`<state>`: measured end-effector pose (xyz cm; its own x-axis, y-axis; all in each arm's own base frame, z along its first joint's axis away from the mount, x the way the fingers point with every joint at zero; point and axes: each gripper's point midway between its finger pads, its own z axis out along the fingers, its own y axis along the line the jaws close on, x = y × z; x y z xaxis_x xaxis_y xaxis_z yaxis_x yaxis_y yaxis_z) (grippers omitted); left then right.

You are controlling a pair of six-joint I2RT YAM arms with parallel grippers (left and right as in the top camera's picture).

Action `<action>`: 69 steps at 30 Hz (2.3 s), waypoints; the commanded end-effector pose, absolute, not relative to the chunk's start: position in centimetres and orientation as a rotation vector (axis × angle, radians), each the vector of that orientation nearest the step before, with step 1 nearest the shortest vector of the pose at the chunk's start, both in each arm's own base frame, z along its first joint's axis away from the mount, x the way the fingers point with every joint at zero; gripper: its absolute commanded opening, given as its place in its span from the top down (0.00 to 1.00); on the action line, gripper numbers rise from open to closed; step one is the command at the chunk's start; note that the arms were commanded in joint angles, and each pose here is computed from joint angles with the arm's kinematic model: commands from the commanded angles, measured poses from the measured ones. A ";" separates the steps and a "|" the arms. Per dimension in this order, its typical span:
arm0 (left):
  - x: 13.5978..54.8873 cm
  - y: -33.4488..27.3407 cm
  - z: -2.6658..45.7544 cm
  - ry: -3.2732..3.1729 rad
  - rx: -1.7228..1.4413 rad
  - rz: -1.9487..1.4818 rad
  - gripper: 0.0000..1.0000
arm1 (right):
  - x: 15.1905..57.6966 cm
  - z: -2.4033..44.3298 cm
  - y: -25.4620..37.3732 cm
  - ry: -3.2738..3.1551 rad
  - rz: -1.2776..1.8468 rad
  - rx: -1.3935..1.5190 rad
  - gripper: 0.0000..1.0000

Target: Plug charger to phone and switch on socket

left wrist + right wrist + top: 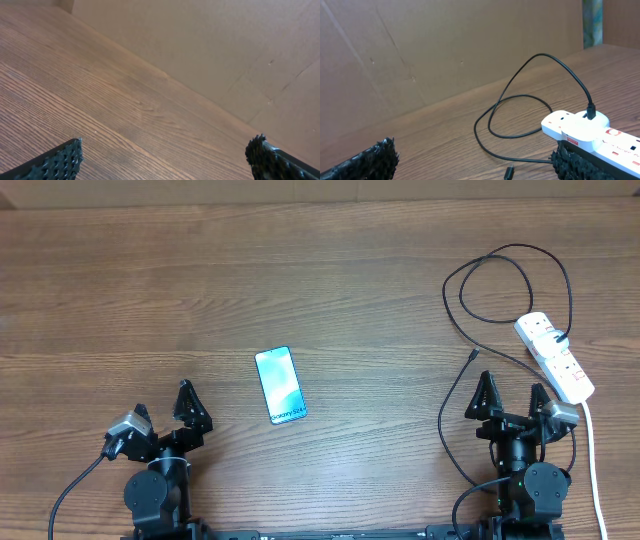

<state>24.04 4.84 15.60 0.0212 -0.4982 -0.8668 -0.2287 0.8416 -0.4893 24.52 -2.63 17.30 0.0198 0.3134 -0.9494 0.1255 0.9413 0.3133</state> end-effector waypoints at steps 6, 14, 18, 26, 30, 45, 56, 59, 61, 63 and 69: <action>24.2 4.1 15.7 1.563 -0.571 -0.256 0.00 | 24.5 17.2 -2.5 1.552 0.145 0.333 0.00; 24.2 4.1 15.7 1.563 -0.571 -0.256 0.00 | 24.5 17.2 -2.5 1.552 0.145 0.333 0.00; 24.2 4.1 15.7 1.563 -0.571 -0.256 0.00 | 24.5 17.2 -2.5 1.552 0.145 0.333 0.00; 24.2 4.1 15.7 1.563 -0.571 -0.255 0.00 | 24.5 17.2 -2.5 1.552 0.145 0.333 0.00; 24.2 4.1 15.7 1.563 -0.572 -0.256 0.00 | 24.5 17.2 -2.5 1.552 0.145 0.333 0.00; 24.2 4.1 15.7 1.563 -0.571 -0.256 0.00 | 24.5 17.2 -2.5 1.552 0.145 0.333 0.00; 24.1 4.5 15.7 1.556 -0.580 -0.227 0.00 | 24.5 17.2 -2.5 1.552 0.145 0.333 0.00; 24.1 4.5 15.7 1.556 -0.579 -0.227 0.00 | 24.5 17.2 -2.5 1.552 0.145 0.333 0.00; 24.2 4.1 15.7 1.566 -0.563 -0.245 0.00 | 24.5 17.2 -2.5 1.552 0.145 0.333 0.00; 24.3 3.6 15.6 1.582 -0.521 -0.247 0.00 | 24.5 17.2 -2.5 1.552 0.145 0.333 0.00; 24.4 2.2 15.9 1.614 -0.400 -0.255 0.00 | 24.5 17.2 -2.5 1.552 0.145 0.333 0.00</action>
<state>24.30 3.34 15.60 -0.0230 -0.4573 -0.8890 -0.1662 0.8786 -0.4477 24.52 -2.64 17.30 0.0198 0.3127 -0.9497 0.1259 0.9415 0.3126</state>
